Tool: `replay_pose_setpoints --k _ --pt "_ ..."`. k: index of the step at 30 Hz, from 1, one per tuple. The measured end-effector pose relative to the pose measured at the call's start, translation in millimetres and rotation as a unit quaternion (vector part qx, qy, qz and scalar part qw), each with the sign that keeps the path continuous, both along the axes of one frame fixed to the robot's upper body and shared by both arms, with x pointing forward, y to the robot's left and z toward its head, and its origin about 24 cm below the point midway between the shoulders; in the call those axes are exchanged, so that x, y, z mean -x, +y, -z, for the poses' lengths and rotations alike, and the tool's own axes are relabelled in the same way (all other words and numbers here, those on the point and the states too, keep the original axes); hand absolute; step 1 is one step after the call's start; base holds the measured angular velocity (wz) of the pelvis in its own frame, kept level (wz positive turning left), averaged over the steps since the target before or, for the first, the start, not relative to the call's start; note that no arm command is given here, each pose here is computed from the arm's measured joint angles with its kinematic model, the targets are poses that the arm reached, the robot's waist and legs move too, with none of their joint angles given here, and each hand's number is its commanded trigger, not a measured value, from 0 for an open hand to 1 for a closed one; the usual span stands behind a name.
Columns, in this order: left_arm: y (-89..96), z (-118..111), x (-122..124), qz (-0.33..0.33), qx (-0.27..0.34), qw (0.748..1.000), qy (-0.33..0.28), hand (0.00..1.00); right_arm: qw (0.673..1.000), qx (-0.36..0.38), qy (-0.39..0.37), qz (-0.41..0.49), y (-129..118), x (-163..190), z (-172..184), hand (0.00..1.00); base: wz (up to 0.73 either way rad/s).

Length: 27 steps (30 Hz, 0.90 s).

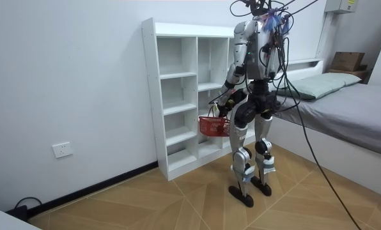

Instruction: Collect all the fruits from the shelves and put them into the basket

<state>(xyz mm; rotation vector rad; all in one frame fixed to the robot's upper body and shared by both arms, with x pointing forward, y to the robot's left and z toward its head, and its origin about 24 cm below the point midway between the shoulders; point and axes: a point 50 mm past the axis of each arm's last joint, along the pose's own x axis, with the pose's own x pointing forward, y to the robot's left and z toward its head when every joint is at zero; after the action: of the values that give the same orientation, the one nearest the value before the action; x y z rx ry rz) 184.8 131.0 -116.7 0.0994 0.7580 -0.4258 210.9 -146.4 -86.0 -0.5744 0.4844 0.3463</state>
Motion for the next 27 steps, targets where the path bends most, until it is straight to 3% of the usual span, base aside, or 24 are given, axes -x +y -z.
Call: replay_pose_setpoints --k 16,27 --pt "-5.4 -6.7 -4.0 0.081 -0.021 0.996 -0.029 1.0 0.999 0.037 -0.003 -0.027 1.4 -9.9 0.4 1.0 0.0" --pt "-10.3 -6.5 -2.5 0.118 -0.037 0.992 -0.036 1.0 0.996 0.061 0.045 -0.042 3.2 -7.5 17.3 1.0 0.0"
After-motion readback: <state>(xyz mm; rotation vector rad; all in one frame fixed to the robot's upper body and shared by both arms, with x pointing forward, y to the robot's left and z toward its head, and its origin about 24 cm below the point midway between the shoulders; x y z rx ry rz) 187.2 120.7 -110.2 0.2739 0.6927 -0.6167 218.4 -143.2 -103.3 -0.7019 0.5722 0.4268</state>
